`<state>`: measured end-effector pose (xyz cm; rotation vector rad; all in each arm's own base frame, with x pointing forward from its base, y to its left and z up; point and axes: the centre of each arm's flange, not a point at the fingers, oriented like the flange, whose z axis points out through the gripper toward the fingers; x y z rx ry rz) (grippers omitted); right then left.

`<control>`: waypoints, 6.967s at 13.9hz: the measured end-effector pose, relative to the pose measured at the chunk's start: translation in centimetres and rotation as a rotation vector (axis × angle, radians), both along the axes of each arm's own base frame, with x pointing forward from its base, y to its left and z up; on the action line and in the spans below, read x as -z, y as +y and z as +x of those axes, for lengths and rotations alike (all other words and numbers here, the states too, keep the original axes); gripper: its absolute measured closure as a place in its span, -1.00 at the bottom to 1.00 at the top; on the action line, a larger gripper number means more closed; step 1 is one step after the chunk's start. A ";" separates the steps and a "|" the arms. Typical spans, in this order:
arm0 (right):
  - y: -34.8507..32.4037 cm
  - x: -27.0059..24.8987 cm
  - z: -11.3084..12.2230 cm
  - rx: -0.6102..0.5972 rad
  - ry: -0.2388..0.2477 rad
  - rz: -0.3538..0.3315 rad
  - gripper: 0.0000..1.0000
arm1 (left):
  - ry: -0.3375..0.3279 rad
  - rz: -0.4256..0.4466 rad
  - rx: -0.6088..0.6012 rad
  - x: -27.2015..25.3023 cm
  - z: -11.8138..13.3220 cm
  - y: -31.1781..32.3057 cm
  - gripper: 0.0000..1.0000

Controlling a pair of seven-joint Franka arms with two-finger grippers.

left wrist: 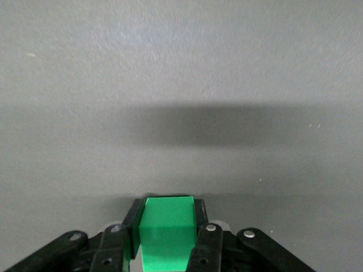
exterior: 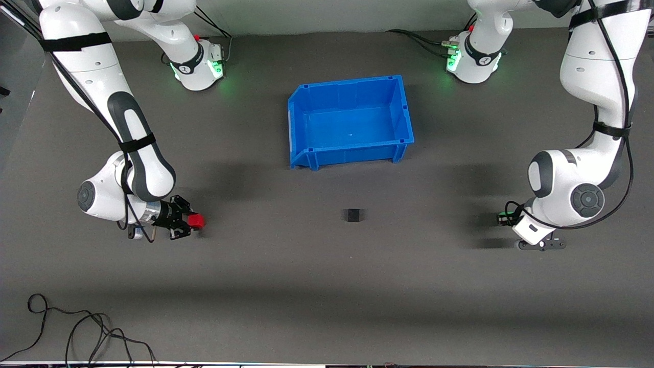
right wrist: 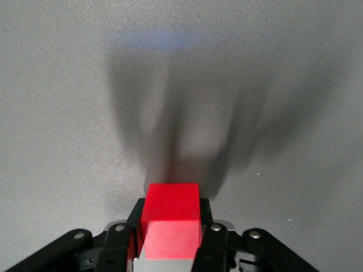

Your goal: Attach green and red cubes to black cube

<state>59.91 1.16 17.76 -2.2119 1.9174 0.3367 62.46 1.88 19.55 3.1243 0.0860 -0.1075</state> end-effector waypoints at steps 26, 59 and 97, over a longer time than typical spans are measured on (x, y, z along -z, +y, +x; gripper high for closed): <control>38.0 -7.2 2.5 0.236 0.025 0.068 0.21 | 0.058 -0.056 -1.570 -3.0 -3.8 -34.4 0.21; 47.0 0.2 -1.4 0.227 -0.041 0.056 -0.47 | 0.096 -0.086 -1.576 0.7 -5.8 -41.5 -0.80; -1.8 -45.0 -2.9 -1.196 -0.236 -0.210 -1.00 | -0.026 0.058 0.129 -41.6 -4.5 -4.7 -1.00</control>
